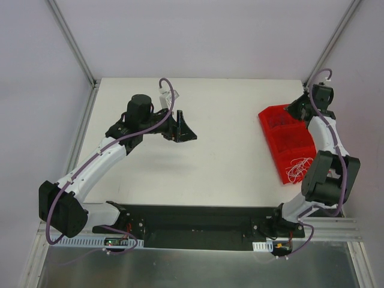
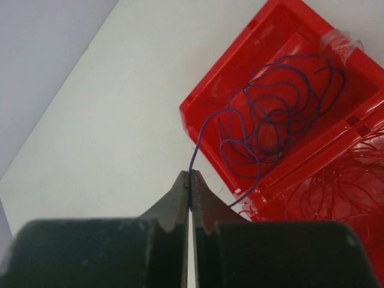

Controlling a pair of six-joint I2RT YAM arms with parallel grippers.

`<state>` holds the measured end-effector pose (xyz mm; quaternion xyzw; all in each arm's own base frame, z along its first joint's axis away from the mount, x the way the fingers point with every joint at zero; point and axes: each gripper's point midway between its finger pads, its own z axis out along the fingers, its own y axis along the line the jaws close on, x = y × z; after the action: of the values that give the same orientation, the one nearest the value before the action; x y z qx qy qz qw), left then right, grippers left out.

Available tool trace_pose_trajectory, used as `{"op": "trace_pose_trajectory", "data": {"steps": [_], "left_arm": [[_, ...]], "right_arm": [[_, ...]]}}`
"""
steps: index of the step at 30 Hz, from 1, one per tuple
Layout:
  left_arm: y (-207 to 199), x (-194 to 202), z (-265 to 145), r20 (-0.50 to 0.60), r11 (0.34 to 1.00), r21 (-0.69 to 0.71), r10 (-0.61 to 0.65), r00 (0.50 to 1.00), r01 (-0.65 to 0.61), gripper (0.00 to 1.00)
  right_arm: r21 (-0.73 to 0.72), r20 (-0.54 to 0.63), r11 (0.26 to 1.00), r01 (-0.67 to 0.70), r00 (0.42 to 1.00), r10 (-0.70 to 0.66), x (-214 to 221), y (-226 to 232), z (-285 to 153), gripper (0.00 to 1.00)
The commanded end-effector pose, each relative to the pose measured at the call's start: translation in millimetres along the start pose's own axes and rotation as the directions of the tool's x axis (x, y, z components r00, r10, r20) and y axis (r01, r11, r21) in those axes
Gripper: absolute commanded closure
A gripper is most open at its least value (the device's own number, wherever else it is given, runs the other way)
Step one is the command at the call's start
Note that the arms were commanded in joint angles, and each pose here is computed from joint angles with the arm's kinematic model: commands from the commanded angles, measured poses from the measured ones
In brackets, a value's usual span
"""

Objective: Untangle the cables

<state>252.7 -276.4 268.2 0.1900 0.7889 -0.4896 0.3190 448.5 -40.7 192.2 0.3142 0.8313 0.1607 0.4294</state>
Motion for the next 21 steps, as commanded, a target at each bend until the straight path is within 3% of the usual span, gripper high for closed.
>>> {"op": "trace_pose_trajectory", "data": {"steps": [1, 6, 11, 16, 21], "left_arm": [[-3.9, -3.9, -5.6, 0.017, 0.999, 0.023, 0.031, 0.999, -0.031, 0.29], [-4.0, -5.3, -7.2, 0.023, 0.999, 0.022, 0.032, 0.999, -0.033, 0.29], [-4.3, -5.6, -7.5, 0.024, 0.999, 0.022, 0.032, 0.999, -0.032, 0.29], [-10.5, -8.0, -10.0, 0.029, 0.999, 0.038, 0.033, 0.999, -0.034, 0.29], [-15.9, -9.0, -15.4, 0.045, 0.999, 0.039, 0.027, 0.999, -0.029, 0.29]], "right_arm": [[-0.044, 0.069, 0.986, -0.158, 0.985, 0.161, -28.2, 0.4, 23.8, 1.0], [0.107, 0.077, 0.988, -0.114, 0.991, 0.106, -31.1, -30.9, 52.7, 1.0], [0.316, 0.018, 0.946, -0.079, 0.997, 0.077, -0.5, -70.1, 65.4, 1.0], [0.376, -0.049, 0.927, 0.022, 0.999, -0.004, 7.8, -79.7, 84.1, 1.0], [0.343, -0.092, 0.928, 0.143, 0.989, -0.118, -2.6, -63.5, 82.0, 1.0]]}}
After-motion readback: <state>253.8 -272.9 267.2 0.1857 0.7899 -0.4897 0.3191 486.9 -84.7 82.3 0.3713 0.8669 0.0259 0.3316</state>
